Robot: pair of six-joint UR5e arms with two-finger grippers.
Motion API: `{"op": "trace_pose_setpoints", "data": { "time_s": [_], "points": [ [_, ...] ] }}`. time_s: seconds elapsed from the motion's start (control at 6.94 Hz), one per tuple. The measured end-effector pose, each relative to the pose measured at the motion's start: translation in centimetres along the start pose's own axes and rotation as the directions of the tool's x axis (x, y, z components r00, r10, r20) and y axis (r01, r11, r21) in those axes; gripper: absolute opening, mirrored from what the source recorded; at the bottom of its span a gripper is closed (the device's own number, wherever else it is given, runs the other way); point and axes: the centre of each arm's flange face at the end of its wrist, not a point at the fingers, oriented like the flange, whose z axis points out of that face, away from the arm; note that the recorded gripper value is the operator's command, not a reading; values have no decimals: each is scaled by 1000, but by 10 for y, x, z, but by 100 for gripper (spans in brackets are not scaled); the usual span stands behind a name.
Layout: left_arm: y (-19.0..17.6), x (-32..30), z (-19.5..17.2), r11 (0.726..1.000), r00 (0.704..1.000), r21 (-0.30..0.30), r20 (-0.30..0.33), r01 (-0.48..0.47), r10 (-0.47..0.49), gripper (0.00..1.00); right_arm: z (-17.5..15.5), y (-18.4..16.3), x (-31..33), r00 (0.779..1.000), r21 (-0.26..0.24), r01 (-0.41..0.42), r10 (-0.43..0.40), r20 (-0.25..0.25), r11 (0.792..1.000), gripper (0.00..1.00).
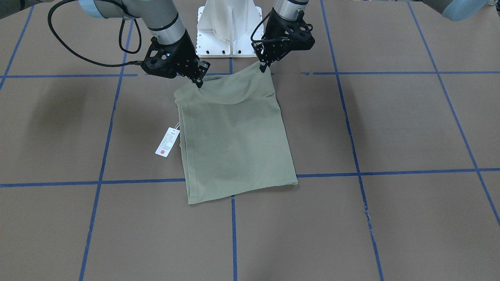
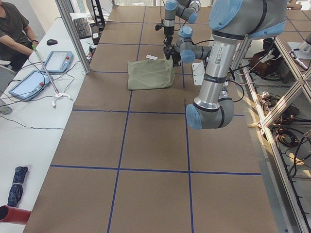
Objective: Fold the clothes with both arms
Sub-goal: 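Fold the near edge with both grippers over toward the far end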
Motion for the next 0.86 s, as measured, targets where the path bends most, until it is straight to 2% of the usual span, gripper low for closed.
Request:
{"op": "trace_pose_setpoints", "data": {
  "time_s": [0.43,0.86],
  "points": [
    [-68,4,38,996,999,89,-21,27,-25,0,34,-75,-48,999,79,-48,49,-2,996,0],
    [-112,18,78,990,999,136,-22,50,-47,0,63,-124,-86,996,112,-87,89,-13,990,0]
  ]
}}
